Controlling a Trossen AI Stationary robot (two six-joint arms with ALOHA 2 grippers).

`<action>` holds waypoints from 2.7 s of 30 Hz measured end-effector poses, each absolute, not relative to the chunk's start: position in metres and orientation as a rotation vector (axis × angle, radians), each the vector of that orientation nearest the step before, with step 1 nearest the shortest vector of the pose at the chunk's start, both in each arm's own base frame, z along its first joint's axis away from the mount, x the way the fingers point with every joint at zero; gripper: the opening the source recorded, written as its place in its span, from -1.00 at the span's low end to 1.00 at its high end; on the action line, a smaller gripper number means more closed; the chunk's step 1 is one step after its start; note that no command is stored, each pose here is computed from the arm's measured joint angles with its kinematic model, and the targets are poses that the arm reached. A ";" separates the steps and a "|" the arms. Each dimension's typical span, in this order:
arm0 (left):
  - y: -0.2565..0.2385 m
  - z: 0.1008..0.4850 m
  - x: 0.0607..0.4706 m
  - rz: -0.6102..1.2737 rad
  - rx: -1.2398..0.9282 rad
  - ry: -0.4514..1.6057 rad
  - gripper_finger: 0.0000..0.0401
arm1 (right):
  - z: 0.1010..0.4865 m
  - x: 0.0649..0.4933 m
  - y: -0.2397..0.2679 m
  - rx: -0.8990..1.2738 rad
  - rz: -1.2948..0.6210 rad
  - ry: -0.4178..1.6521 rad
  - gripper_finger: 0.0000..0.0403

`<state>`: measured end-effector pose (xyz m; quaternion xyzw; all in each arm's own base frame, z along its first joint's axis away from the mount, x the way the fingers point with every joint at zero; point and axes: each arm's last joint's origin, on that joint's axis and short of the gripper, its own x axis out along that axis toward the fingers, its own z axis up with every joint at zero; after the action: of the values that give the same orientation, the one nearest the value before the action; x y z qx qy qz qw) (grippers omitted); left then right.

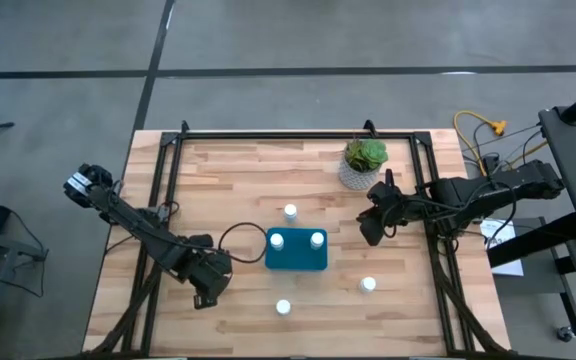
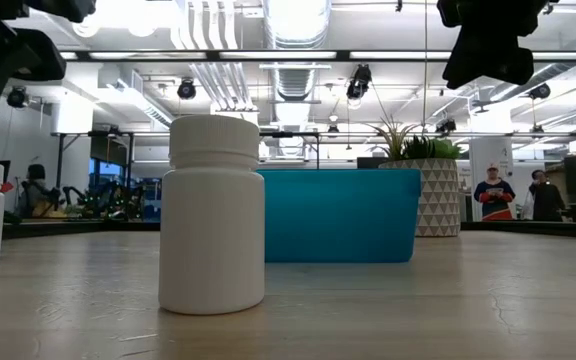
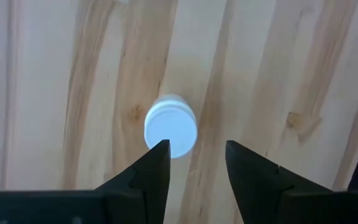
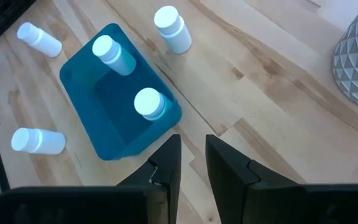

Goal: Pick and place pill bottles into a basket
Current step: Put the white pill bottle into the blue bin

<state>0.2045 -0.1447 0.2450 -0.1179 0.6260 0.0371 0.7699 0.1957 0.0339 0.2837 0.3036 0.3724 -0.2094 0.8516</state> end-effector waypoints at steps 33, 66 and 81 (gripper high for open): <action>-0.144 0.242 0.202 0.053 -0.260 1.391 -0.09 | 0.284 0.196 0.034 0.616 -0.430 0.785 -0.66; -0.147 0.200 0.218 0.136 -0.151 1.419 0.39 | 0.285 0.197 0.035 0.613 -0.418 0.777 -0.66; -0.145 0.199 0.215 0.127 -0.137 1.427 0.11 | 0.285 0.197 0.035 0.616 -0.416 0.771 -0.66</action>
<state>0.2153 -0.1450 0.1986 -0.0627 0.6535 0.0581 0.7521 0.1972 0.0347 0.2851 0.2933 0.3675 -0.1980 0.8601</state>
